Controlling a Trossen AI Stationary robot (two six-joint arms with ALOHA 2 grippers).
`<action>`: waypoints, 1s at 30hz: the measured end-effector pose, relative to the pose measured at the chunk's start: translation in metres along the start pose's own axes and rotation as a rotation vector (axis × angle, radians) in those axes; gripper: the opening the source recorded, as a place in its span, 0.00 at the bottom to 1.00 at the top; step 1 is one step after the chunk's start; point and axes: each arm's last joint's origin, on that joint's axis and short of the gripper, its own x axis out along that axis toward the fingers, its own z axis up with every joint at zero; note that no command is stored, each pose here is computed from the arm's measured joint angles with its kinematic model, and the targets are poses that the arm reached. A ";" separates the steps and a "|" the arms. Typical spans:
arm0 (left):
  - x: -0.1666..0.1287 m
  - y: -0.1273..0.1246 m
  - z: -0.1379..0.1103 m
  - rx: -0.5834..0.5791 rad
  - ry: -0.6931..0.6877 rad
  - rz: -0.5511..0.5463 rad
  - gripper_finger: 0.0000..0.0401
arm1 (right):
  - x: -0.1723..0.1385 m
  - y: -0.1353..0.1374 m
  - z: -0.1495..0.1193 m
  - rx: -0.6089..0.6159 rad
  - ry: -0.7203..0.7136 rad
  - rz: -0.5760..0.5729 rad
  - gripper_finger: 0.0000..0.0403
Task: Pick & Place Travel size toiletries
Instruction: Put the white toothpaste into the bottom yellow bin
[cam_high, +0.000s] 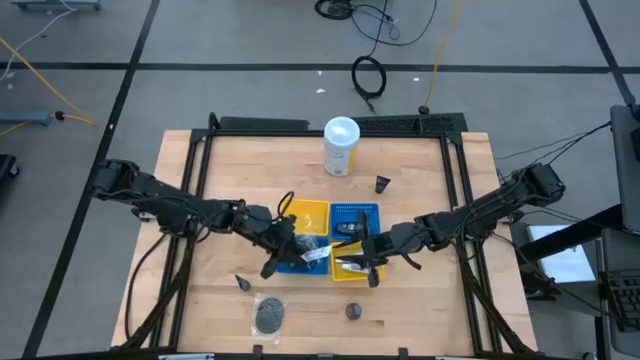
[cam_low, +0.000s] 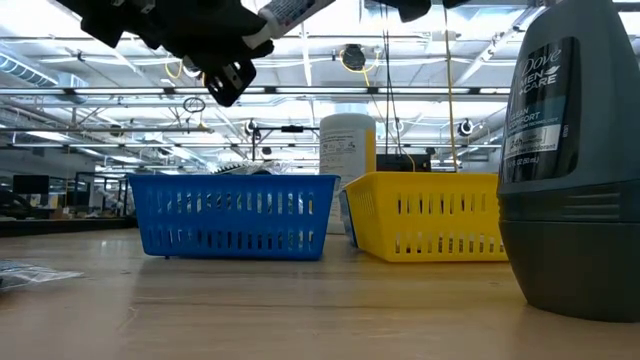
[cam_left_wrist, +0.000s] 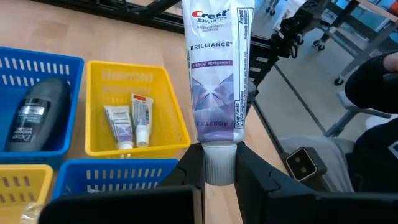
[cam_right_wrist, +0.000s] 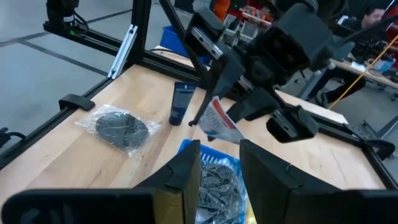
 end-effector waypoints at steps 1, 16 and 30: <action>0.000 0.000 0.001 0.003 -0.006 -0.002 0.09 | 0.000 0.000 0.001 -0.002 -0.007 -0.002 0.26; 0.004 0.000 0.000 0.012 -0.016 -0.033 0.09 | 0.000 -0.002 0.009 -0.054 -0.090 -0.026 0.26; 0.012 0.004 -0.003 0.014 -0.027 -0.056 0.09 | 0.015 0.005 -0.005 -0.062 -0.064 0.005 0.26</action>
